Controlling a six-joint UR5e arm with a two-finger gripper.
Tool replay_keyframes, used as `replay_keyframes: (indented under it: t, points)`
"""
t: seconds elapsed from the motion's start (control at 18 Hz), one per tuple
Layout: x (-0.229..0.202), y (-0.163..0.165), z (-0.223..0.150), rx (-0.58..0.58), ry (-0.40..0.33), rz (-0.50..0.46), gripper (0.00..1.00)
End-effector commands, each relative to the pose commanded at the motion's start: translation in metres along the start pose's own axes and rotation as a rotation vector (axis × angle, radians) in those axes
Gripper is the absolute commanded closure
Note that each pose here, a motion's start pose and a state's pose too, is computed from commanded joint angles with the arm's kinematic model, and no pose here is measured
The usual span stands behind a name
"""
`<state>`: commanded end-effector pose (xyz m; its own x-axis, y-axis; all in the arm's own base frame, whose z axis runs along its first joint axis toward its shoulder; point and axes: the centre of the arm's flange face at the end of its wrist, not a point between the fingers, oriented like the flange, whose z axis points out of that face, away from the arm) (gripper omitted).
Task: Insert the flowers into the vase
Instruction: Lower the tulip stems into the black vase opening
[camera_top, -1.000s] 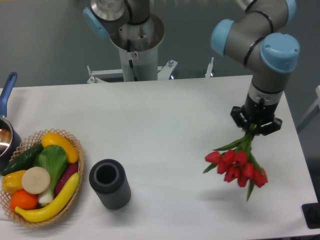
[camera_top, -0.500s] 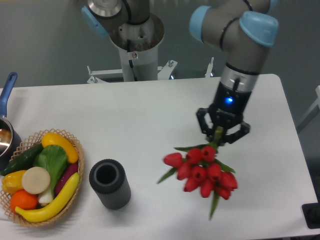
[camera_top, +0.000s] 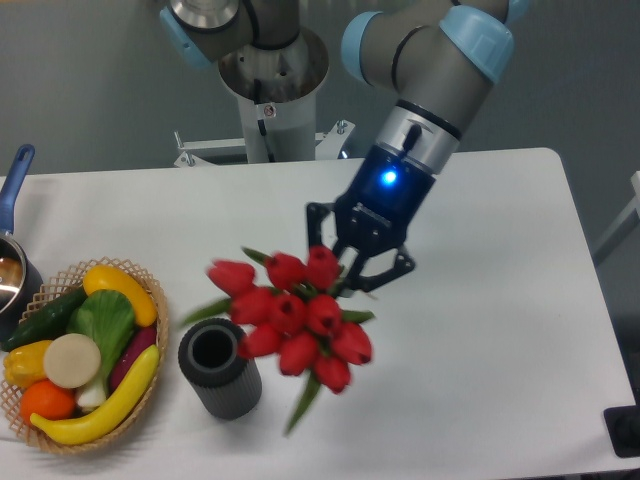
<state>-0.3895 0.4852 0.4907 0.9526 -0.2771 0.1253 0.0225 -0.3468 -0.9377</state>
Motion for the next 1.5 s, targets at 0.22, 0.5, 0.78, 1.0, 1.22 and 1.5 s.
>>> replay_keyframes:
  t: [0.22,0.5,0.78,1.0,1.22,1.5]
  points:
    - [0.007,-0.009,0.005,0.116,0.101,0.01,1.0]
    - [-0.002,-0.006,0.059,0.124,0.198,0.01,1.0]
    - [-0.005,-0.006,0.083,0.153,0.26,0.005,1.0]
    - [-0.007,0.003,0.094,0.155,0.279,-0.006,1.0]
    - [-0.009,0.015,0.099,0.154,0.286,-0.016,1.0]
    - [-0.012,0.036,0.102,0.153,0.284,-0.002,1.0]
